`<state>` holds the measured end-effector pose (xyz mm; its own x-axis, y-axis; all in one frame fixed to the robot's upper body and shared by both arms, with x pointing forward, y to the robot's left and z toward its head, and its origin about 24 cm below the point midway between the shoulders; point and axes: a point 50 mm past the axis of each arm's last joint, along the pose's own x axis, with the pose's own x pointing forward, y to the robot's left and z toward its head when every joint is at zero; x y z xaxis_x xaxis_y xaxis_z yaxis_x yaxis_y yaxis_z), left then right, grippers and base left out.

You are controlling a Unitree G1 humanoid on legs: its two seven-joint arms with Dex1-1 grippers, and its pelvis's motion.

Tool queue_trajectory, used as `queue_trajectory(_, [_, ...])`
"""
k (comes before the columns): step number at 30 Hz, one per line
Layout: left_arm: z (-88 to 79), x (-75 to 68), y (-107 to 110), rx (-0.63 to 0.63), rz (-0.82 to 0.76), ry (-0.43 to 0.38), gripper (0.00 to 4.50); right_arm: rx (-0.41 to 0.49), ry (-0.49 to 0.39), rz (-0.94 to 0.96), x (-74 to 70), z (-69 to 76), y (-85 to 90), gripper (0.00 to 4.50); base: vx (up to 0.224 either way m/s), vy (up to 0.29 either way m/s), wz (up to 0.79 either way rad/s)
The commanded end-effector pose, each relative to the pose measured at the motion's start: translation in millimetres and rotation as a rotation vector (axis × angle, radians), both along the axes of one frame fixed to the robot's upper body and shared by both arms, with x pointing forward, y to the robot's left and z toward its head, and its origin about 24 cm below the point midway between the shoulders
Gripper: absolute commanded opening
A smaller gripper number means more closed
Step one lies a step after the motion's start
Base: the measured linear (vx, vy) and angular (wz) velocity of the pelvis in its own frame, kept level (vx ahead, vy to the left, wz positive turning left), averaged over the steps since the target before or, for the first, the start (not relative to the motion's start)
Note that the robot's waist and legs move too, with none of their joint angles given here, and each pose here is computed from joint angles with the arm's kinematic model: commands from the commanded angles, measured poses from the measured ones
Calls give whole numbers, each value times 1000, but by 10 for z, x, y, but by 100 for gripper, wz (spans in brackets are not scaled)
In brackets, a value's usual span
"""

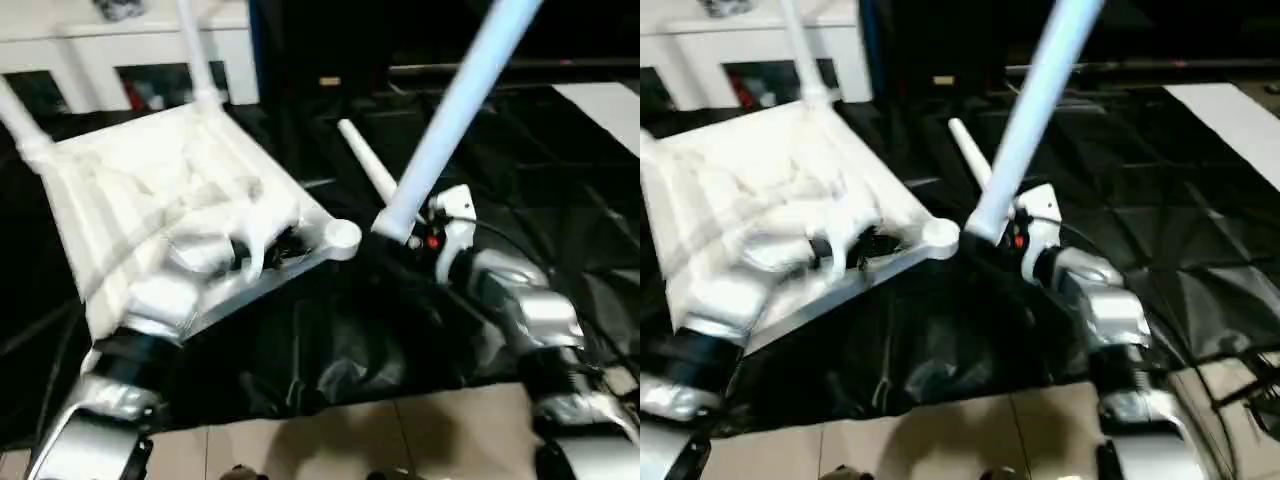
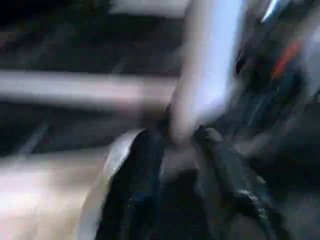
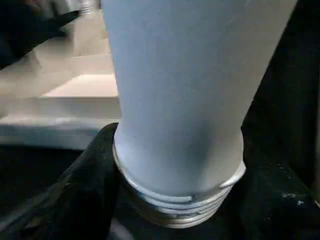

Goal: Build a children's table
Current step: Insert table leg to table base

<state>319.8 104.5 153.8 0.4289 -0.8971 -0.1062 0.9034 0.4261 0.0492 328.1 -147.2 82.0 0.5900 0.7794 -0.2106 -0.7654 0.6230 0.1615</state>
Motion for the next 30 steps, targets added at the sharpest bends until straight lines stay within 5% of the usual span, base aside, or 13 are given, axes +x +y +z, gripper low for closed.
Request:
queue_trajectory(1, [87, -37, -64, -76, -65, 34, 164, 13, 10, 63, -42, 46, 21, 276, 0, 0, 0])
queue_trajectory(13, [122, 46, -476, -271, -140, 226, 274, 31, 145, 361, -258, 129, 22, 276, 0, 0, 0])
queue_trajectory(20, [45, 181, -510, -251, -29, 254, 323, -4, 179, 412, -320, 112, 2, 276, 0, 0, 0])
queue_trajectory(24, [128, 235, -473, -375, -7, 288, 356, -19, 180, 415, -314, 110, -6, 276, 0, 0, 0])
queue_trajectory(26, [156, 250, -460, -405, 1, 303, 320, -25, 178, 411, -304, 112, -9, 276, 0, 0, 0])
queue_trajectory(30, [178, 292, -434, -441, 31, 322, 316, -25, 170, 398, -277, 125, -8, 276, 0, 0, 0])
